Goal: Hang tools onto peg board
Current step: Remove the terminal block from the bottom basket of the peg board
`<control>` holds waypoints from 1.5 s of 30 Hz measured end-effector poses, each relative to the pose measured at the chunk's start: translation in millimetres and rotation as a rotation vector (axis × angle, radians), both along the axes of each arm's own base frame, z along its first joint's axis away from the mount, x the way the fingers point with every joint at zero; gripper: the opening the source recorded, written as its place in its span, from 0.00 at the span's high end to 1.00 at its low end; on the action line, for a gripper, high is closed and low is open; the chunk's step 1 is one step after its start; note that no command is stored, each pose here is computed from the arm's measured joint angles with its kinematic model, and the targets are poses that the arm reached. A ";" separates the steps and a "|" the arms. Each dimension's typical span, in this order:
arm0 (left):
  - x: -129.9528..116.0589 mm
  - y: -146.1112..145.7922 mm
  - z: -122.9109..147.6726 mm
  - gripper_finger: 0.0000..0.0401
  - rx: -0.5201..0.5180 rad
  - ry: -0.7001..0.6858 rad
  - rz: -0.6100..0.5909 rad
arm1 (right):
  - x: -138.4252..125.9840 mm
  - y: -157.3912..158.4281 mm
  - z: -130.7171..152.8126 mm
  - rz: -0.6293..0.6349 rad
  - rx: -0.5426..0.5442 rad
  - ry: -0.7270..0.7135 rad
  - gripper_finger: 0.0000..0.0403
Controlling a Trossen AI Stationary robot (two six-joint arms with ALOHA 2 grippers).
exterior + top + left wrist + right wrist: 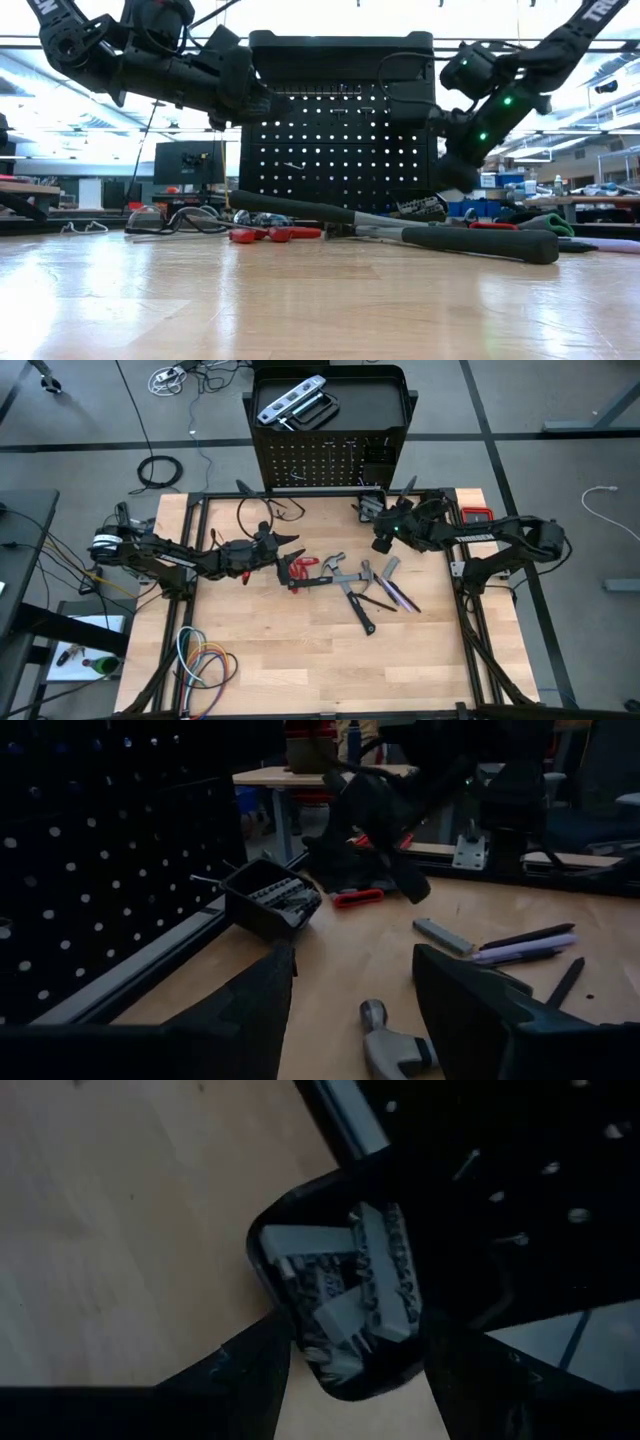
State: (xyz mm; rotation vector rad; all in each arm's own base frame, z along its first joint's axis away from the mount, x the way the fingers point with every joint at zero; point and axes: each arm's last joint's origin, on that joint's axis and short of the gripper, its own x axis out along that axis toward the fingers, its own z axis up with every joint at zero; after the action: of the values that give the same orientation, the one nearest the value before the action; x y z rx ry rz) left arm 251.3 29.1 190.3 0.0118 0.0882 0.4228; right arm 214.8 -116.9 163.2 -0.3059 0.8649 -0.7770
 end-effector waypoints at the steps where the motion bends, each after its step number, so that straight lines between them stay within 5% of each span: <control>1: 0.0 0.0 -0.1 0.49 0.000 0.001 0.000 | 1.4 -2.9 -1.2 -0.002 0.004 0.008 0.45; 8: 0.0 0.1 0.8 0.49 0.021 0.001 -0.001 | 20.1 -20.8 4.3 0.008 0.000 0.054 0.45; 14: 0.0 0.2 0.8 0.49 0.021 0.001 0.000 | 26.2 -35.6 17.5 -0.010 0.141 -0.061 0.44; 21: 0.0 0.2 0.7 0.49 0.021 0.002 0.000 | 14.5 -50.8 16.4 -0.097 0.201 -0.098 0.44; 41: 0.1 0.2 1.6 0.49 0.019 -0.009 0.000 | -0.2 -60.1 7.0 0.000 0.368 -0.051 0.46; 45: 0.2 0.2 2.6 0.49 0.019 -0.020 0.000 | 5.2 -61.5 -5.1 -0.031 0.330 0.014 0.47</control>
State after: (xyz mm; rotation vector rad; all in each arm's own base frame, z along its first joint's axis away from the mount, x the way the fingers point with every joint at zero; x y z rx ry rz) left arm 251.5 29.4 192.9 0.0268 0.0648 0.4239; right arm 220.0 -178.5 158.1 -0.0061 0.9965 -0.6485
